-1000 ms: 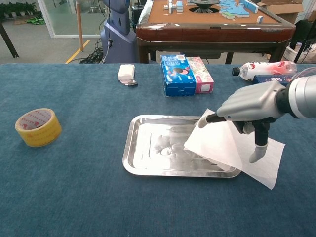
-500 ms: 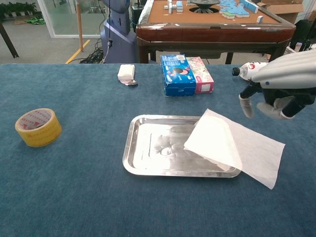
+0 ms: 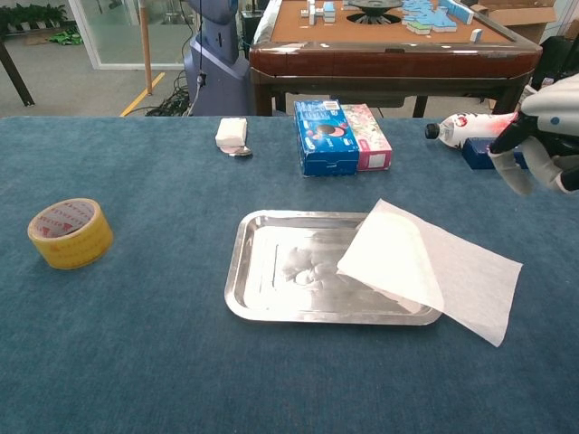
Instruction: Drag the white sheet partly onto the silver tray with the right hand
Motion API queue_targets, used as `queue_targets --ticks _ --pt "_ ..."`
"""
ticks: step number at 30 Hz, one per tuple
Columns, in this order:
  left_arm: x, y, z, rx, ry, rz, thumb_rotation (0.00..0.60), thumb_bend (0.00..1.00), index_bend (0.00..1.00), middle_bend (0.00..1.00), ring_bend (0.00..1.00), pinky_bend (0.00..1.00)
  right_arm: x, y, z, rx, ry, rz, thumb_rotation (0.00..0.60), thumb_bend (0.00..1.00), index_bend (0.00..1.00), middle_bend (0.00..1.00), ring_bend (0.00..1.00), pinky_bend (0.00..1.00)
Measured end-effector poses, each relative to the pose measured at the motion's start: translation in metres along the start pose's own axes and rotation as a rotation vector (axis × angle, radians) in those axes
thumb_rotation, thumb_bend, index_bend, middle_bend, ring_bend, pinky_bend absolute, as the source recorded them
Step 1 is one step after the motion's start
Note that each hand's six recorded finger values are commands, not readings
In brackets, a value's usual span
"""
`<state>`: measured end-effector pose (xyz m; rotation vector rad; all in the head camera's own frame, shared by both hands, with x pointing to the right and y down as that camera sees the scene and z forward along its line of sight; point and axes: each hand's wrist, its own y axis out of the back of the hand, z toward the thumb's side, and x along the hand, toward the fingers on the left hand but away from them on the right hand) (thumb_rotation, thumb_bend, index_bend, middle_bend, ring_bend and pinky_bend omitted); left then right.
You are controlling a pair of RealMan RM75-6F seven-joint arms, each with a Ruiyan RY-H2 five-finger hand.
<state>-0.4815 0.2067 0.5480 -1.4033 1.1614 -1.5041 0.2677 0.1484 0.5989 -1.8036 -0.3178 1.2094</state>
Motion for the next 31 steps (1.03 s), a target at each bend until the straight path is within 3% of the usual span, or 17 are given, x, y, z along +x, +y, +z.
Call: queue_targets --ticks 3,5,7,10,13,16,19,31 --pt "0.0 0.0 0.002 -0.001 -0.008 0.001 0.6 0.25 0.55 0.36 0.23 0.32 0.009 0.004 -0.006 -0.023 -0.028 -0.069 0.6 0.92 0.74 0.96 0.8 0.84" --pt "-0.001 0.0 0.003 -0.001 -0.013 0.001 0.6 0.25 0.55 0.36 0.23 0.32 0.017 0.007 -0.012 -0.046 -0.05 -0.129 0.6 0.74 0.74 0.93 0.8 0.84" --pt "-0.001 -0.001 0.004 -0.001 -0.018 0.002 0.6 0.25 0.55 0.36 0.23 0.32 0.027 0.009 -0.018 -0.073 -0.07 -0.18 0.6 0.34 0.69 0.84 0.75 0.84" --pt "-0.002 -0.002 0.006 -0.001 -0.026 0.002 0.6 0.25 0.55 0.36 0.23 0.32 0.047 0.009 -0.032 -0.106 -0.116 -0.237 0.6 0.03 0.58 0.67 0.64 0.8" --pt "-0.003 -0.002 0.008 -0.003 -0.035 0.005 0.6 0.25 0.54 0.36 0.23 0.32 0.062 0.007 -0.042 -0.117 -0.159 -0.247 0.6 0.0 0.54 0.54 0.53 0.69" --pt "-0.004 -0.002 0.01 -0.008 -0.044 0.009 0.6 0.25 0.53 0.36 0.23 0.32 0.078 0.004 -0.052 -0.14 -0.212 -0.263 0.6 0.0 0.54 0.51 0.47 0.57" --pt "-0.005 -0.004 0.012 -0.011 -0.052 0.009 0.6 0.25 0.52 0.36 0.23 0.32 0.094 0.002 -0.062 -0.163 -0.26 -0.291 0.6 0.0 0.54 0.51 0.46 0.51" --pt "-0.002 -0.008 0.016 -0.025 -0.074 -0.002 0.6 0.25 0.52 0.36 0.24 0.32 0.107 0.001 -0.086 -0.261 -0.28 -0.364 0.6 0.0 0.54 0.51 0.45 0.5"
